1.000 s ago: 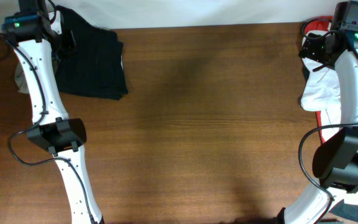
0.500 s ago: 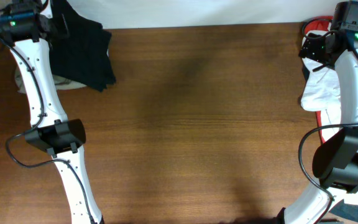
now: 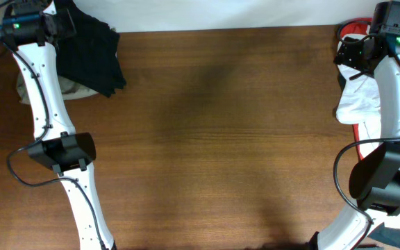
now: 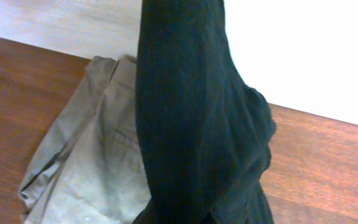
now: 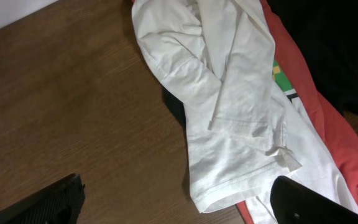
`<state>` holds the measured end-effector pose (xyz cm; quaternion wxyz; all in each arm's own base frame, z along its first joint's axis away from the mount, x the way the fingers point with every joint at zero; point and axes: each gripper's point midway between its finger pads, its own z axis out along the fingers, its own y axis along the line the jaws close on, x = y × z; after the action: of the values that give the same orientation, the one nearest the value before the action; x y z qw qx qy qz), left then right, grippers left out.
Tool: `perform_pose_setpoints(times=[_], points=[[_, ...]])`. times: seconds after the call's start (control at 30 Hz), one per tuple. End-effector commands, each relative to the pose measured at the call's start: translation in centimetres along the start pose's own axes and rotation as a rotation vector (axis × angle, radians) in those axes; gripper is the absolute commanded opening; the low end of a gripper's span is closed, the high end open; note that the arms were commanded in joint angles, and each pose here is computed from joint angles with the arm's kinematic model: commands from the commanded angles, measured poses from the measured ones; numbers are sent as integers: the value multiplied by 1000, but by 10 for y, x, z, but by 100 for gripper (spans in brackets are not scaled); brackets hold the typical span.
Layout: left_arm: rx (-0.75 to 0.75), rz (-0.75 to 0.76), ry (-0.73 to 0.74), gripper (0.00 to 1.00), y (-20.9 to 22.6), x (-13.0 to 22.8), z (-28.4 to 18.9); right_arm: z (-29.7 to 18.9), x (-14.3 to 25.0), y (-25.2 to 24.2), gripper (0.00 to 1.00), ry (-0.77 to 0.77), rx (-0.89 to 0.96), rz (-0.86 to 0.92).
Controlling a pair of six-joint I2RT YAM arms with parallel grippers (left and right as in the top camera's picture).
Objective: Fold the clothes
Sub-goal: 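Lower the black trousers onto the khaki garment with the left gripper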
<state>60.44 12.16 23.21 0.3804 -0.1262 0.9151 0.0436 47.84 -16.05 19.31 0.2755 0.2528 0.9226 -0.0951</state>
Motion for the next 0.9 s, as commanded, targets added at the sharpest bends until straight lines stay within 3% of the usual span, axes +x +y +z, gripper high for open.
perform_pose_setpoints(times=[0.0, 0.37, 0.6, 0.87], points=[[44, -10, -70, 1, -17, -21, -28, -8, -6, 0, 99, -24, 8, -2], [81, 12, -87, 1, -64, -20, -33, -8, -6, -1, 99, -25, 9, -2], [2, 7, -104, 1, -50, -24, -33, -8, -6, 0, 99, -24, 8, -2], [-78, -30, -151, 1, 0, -38, -24, -8, -6, 0, 99, -24, 8, -2]])
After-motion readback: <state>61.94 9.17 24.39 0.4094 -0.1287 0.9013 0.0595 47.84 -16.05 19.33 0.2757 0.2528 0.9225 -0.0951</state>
